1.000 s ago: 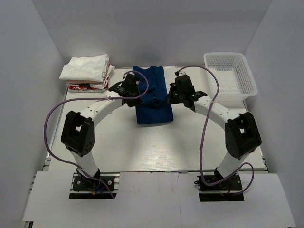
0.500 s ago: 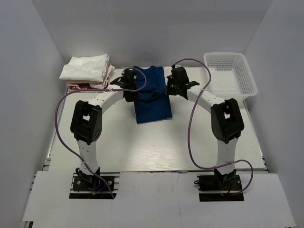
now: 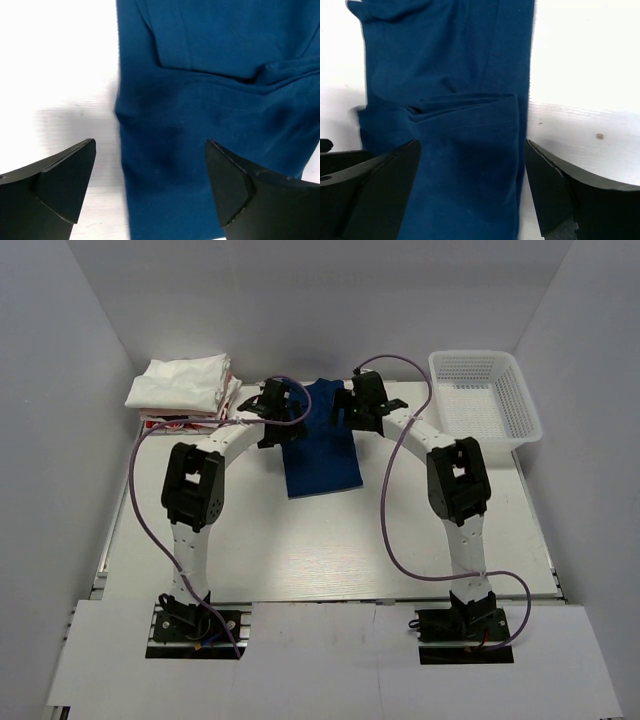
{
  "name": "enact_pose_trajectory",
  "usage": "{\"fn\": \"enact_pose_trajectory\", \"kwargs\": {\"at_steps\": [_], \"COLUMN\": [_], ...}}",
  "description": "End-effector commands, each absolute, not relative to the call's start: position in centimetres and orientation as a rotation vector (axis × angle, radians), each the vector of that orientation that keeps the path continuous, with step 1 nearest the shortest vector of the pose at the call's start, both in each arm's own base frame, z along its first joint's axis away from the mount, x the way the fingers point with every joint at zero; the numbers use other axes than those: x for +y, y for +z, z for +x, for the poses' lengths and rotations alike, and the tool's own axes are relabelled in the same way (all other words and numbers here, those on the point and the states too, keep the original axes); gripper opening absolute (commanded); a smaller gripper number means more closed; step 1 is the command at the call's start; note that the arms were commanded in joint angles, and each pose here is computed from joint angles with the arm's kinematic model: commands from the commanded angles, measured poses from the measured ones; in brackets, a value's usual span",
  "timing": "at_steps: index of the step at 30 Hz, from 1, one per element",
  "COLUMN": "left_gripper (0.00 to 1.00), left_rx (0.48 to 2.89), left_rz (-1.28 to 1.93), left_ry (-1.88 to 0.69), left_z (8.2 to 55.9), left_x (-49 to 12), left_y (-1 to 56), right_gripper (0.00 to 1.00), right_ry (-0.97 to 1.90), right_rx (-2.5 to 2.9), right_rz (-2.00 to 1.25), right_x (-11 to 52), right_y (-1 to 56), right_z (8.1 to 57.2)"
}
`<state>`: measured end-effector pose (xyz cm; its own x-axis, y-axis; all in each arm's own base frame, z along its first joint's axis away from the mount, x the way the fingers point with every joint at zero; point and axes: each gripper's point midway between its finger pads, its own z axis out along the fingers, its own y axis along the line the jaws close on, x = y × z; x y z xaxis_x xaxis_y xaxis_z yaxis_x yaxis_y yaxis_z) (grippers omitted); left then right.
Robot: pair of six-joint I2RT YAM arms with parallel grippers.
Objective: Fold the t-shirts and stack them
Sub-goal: Fold the folded rectangular tshirt in 1/3 of the way, then grab one side of the 2/3 rectangular tshirt with both arms
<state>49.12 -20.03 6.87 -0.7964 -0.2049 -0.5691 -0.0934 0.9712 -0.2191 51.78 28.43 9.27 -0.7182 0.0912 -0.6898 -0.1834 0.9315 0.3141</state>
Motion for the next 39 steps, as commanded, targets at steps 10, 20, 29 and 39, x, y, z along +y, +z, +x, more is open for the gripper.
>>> {"fn": "enact_pose_trajectory", "kwargs": {"at_steps": [10,20,29,39], "left_gripper": [1.0,1.0,0.73,0.54], "left_rx": [2.377,2.536,2.637,2.73], "left_rz": [-0.259,-0.081,-0.074,-0.162], "left_ry": [-0.359,-0.799,-0.655,-0.459], "left_z": [40.4,32.4,33.5,33.3], "left_x": [-17.2,-23.1,-23.1,-20.1], "left_y": [13.3,7.3,2.8,0.0], "right_gripper": [0.9,0.9,0.9,0.84], "right_ry": [0.734,0.627,0.643,0.678], "right_rx": [2.305,2.373,2.441,2.515], "right_rz": [-0.209,-0.08,-0.052,-0.033], "right_x": [29.8,24.6,24.3,24.2], "right_y": [11.6,7.5,4.8,2.6], "right_z": [42.2,37.0,36.9,36.3]}}
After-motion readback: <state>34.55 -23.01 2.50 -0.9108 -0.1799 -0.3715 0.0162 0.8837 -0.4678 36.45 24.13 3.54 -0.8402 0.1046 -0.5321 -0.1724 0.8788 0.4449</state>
